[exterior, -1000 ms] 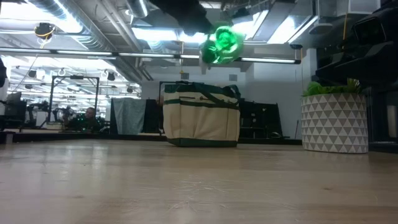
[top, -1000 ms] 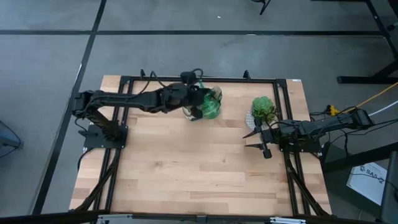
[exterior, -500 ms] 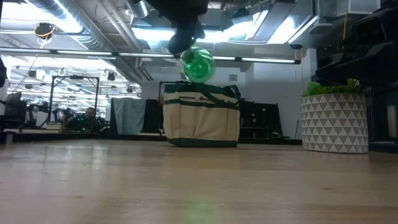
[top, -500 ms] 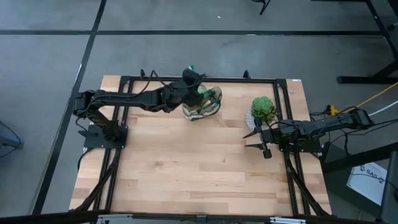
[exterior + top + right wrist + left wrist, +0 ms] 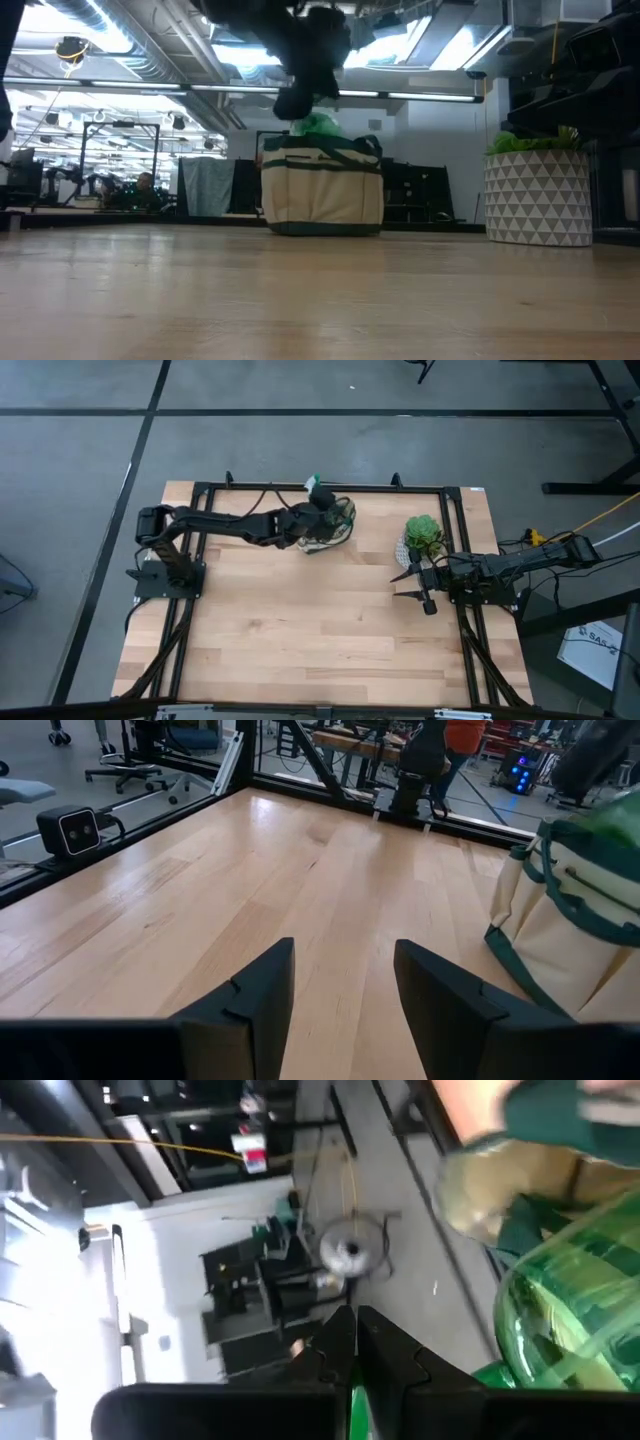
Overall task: Pick & Place Garden tools in Gardening bag
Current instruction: Put the spray bottle into the gardening bag
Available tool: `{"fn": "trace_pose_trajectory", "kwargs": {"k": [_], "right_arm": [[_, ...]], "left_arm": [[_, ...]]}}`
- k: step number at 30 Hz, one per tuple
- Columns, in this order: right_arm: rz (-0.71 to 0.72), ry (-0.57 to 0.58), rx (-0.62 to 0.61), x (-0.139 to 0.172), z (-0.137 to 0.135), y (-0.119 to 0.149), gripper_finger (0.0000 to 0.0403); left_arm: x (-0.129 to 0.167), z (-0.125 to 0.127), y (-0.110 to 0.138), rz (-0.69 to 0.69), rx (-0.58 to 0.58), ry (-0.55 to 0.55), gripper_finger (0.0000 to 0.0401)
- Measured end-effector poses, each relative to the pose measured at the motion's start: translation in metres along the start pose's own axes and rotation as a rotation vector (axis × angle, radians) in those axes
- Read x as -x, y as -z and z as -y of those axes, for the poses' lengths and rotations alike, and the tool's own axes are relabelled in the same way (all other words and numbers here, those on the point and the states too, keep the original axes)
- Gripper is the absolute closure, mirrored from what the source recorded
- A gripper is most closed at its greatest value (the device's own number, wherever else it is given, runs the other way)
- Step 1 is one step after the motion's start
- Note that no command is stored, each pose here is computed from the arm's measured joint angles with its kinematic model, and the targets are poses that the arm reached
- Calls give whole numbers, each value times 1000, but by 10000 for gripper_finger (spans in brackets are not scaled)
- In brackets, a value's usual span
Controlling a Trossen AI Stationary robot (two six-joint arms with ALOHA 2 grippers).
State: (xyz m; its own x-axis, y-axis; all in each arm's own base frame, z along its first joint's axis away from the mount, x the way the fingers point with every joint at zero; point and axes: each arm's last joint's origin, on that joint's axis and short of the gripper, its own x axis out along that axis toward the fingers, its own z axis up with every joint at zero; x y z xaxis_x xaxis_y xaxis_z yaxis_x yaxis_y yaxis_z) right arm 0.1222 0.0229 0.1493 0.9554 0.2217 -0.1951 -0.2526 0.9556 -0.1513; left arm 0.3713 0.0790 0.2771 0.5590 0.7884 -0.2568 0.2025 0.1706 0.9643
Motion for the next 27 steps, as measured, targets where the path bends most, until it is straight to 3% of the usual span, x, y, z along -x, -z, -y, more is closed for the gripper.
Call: {"fn": "trace_pose_trajectory", "kwargs": {"k": [4, 7, 14, 27], "right_arm": [[0, 0, 0, 0, 0, 0, 227], [0, 0, 0, 0, 0, 0, 227], [0, 0, 0, 0, 0, 0, 227], [0, 0, 0, 0, 0, 0, 227]], "left_arm": [[-13, 16, -3, -113, -167, 23, 397], [-19, 25, -6, -104, -244, 48, 396], [-8, 28, -27, 51, -248, 17, 396], [11, 30, -45, 141, -280, 2, 388]]}}
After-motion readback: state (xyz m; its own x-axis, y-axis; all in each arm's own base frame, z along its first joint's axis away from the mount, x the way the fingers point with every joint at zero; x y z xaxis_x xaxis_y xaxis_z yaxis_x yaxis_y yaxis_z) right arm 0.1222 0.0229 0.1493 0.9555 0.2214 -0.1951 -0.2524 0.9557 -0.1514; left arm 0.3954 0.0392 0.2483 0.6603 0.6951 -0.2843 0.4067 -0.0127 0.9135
